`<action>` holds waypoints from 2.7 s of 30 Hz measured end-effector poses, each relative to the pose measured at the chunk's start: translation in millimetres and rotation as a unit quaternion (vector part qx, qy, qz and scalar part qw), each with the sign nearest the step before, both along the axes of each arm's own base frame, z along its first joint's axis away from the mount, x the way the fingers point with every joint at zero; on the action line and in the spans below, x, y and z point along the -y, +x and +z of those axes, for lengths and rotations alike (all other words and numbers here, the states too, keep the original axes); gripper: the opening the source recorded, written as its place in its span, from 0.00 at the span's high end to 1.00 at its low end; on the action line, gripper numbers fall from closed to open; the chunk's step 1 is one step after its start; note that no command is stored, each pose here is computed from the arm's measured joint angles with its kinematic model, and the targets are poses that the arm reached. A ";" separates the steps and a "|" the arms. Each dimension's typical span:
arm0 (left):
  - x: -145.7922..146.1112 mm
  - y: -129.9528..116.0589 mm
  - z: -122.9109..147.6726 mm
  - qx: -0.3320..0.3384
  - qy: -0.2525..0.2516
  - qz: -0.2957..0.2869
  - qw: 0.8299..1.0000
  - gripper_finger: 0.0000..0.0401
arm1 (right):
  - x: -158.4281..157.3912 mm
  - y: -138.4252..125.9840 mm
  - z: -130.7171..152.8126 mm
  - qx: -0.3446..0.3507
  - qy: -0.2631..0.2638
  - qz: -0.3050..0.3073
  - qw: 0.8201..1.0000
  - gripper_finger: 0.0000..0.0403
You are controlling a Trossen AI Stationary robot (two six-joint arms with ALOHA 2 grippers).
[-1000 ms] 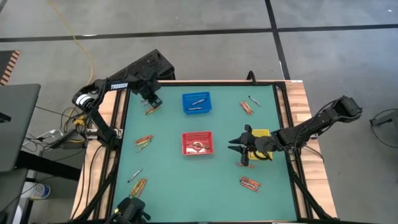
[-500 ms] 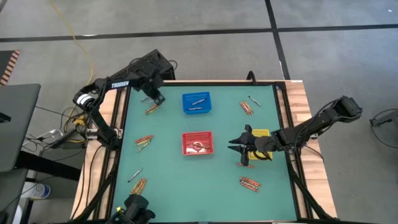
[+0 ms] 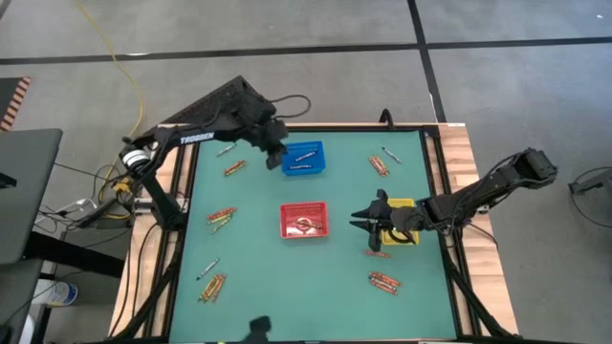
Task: Sort crayons
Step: Put the black crayon into the blue bin
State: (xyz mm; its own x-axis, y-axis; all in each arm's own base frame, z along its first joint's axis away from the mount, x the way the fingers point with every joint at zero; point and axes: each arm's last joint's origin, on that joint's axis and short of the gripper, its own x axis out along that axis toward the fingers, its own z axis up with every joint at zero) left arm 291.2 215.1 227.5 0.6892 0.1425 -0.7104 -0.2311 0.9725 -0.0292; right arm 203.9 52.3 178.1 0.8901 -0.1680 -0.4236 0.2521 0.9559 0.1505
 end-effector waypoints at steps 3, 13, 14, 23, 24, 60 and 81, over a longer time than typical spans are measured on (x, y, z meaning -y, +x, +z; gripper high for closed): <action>14.7 19.4 16.0 0.013 0.049 -0.032 0.998 0.97 | 0.2 0.0 0.0 0.000 0.000 0.000 1.000 0.73; 30.0 40.8 33.2 0.058 0.112 -0.043 0.991 0.97 | -1.6 -0.4 0.0 0.000 0.001 0.003 1.000 0.73; 28.7 39.7 32.7 0.056 0.108 -0.039 0.992 0.97 | -2.4 -0.6 0.0 0.001 0.002 0.005 1.000 0.73; 25.8 38.0 32.7 0.063 0.082 -0.011 0.995 0.97 | -7.2 -1.0 2.4 0.016 0.004 0.006 1.000 0.73; 26.1 38.2 32.7 0.065 0.078 -0.010 0.995 0.97 | -7.2 -0.6 3.5 0.022 0.005 0.003 1.000 0.73; 27.6 55.7 -23.5 0.090 0.022 -0.026 0.995 0.97 | -46.5 64.4 -4.3 0.088 -0.009 0.039 0.995 0.73; 25.4 49.9 -31.6 0.046 0.009 -0.006 0.999 0.92 | -35.6 66.7 -5.8 0.069 -0.031 0.035 0.996 0.73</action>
